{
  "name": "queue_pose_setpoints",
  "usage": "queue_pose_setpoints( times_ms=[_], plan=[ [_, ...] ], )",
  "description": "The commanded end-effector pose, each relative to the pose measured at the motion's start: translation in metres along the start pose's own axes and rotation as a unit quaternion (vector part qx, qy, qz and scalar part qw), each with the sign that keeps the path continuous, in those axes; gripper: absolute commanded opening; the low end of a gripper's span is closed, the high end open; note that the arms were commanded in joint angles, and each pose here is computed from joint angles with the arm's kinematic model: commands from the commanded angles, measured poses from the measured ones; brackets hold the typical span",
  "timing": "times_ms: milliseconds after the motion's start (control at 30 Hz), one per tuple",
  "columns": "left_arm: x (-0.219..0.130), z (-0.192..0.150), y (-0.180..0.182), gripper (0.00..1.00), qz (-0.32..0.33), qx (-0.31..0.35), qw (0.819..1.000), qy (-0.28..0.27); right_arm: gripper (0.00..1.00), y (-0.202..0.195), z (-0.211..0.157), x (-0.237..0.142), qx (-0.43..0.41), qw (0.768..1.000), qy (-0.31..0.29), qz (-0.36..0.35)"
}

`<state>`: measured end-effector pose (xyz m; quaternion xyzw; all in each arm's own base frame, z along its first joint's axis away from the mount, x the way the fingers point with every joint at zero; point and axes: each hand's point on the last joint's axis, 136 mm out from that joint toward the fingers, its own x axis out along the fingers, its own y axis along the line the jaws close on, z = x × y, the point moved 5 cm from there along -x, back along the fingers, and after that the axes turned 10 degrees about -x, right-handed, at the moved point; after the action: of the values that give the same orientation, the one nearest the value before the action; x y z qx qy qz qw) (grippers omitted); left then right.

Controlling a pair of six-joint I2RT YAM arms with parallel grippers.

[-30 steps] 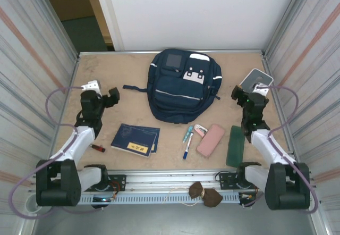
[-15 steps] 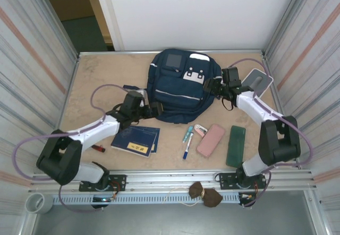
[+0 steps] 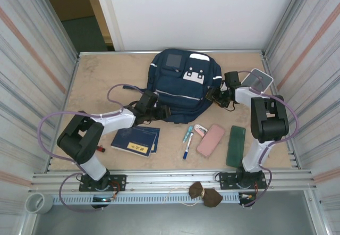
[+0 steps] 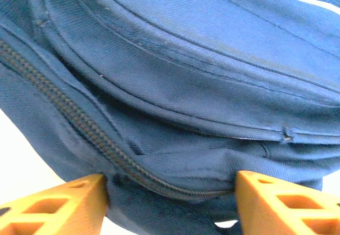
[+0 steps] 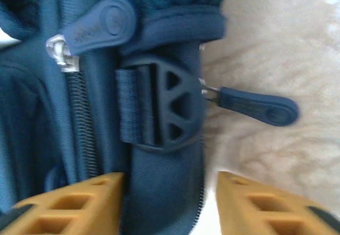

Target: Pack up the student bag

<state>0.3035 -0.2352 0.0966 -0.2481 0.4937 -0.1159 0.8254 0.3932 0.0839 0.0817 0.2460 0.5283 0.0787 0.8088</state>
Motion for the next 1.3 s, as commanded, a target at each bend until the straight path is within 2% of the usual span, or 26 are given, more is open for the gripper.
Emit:
queue_pose_setpoints(
  times_ms=[0, 67, 133, 200, 300, 433, 500, 600, 667, 767, 833, 967, 1100, 1167, 1200, 1267],
  plan=[
    [0.003, 0.018, -0.003, 0.54, -0.015, -0.01, 1.0, -0.025, 0.31, 0.022, 0.003, 0.001, 0.001, 0.998, -0.004, 0.059],
    [0.002, 0.024, 0.003, 0.47, -0.02, -0.016, 0.999, -0.029, 0.21, 0.032, -0.002, 0.001, -0.006, 0.997, -0.003, 0.075],
    [-0.001, 0.032, 0.009, 0.4, -0.025, -0.019, 0.999, -0.035, 0.15, 0.045, -0.009, 0.0, -0.012, 0.996, 0.0, 0.092],
    [-0.006, 0.042, 0.019, 0.36, -0.021, -0.019, 0.999, -0.042, 0.12, 0.064, -0.017, -0.001, -0.021, 0.993, 0.006, 0.119],
    [-0.016, 0.062, 0.038, 0.32, -0.008, -0.021, 0.998, -0.06, 0.12, 0.109, -0.03, -0.003, -0.06, 0.983, 0.025, 0.171],
    [-0.036, 0.102, 0.079, 0.32, 0.027, -0.047, 0.993, -0.101, 0.23, 0.173, -0.053, -0.012, -0.142, 0.963, 0.061, 0.219],
    [-0.051, 0.124, 0.102, 0.34, 0.041, -0.073, 0.989, -0.124, 0.33, 0.187, -0.063, -0.02, -0.175, 0.956, 0.075, 0.223],
    [-0.077, 0.148, 0.122, 0.45, 0.037, -0.105, 0.981, -0.16, 0.44, 0.173, -0.062, -0.036, -0.195, 0.959, 0.066, 0.195],
    [-0.091, 0.153, 0.123, 0.55, 0.039, -0.105, 0.977, -0.179, 0.5, 0.147, -0.053, -0.042, -0.176, 0.968, 0.053, 0.171],
    [-0.099, 0.146, 0.116, 0.63, 0.027, -0.096, 0.979, -0.18, 0.58, 0.097, -0.034, -0.039, -0.103, 0.986, 0.035, 0.124],
    [-0.1, 0.134, 0.111, 0.65, 0.019, -0.089, 0.981, -0.172, 0.61, 0.076, -0.025, -0.033, -0.056, 0.991, 0.028, 0.117],
    [-0.097, 0.09, 0.092, 0.69, 0.01, -0.055, 0.988, -0.145, 0.7, 0.068, -0.022, -0.012, -0.009, 0.992, 0.02, 0.124],
    [-0.09, 0.042, 0.065, 0.71, -0.014, 0.003, 0.994, -0.11, 0.74, 0.078, -0.021, 0.012, -0.002, 0.989, 0.033, 0.146],
    [-0.087, 0.022, 0.049, 0.72, -0.03, 0.039, 0.994, -0.098, 0.72, 0.087, -0.021, 0.022, 0.0, 0.986, 0.041, 0.16],
    [-0.086, 0.013, 0.04, 0.73, -0.038, 0.064, 0.993, -0.096, 0.68, 0.091, -0.021, 0.029, 0.005, 0.985, 0.047, 0.164],
    [-0.083, -0.002, 0.026, 0.73, -0.047, 0.105, 0.989, -0.095, 0.47, 0.097, -0.021, 0.035, 0.013, 0.983, 0.056, 0.177]
  ],
)
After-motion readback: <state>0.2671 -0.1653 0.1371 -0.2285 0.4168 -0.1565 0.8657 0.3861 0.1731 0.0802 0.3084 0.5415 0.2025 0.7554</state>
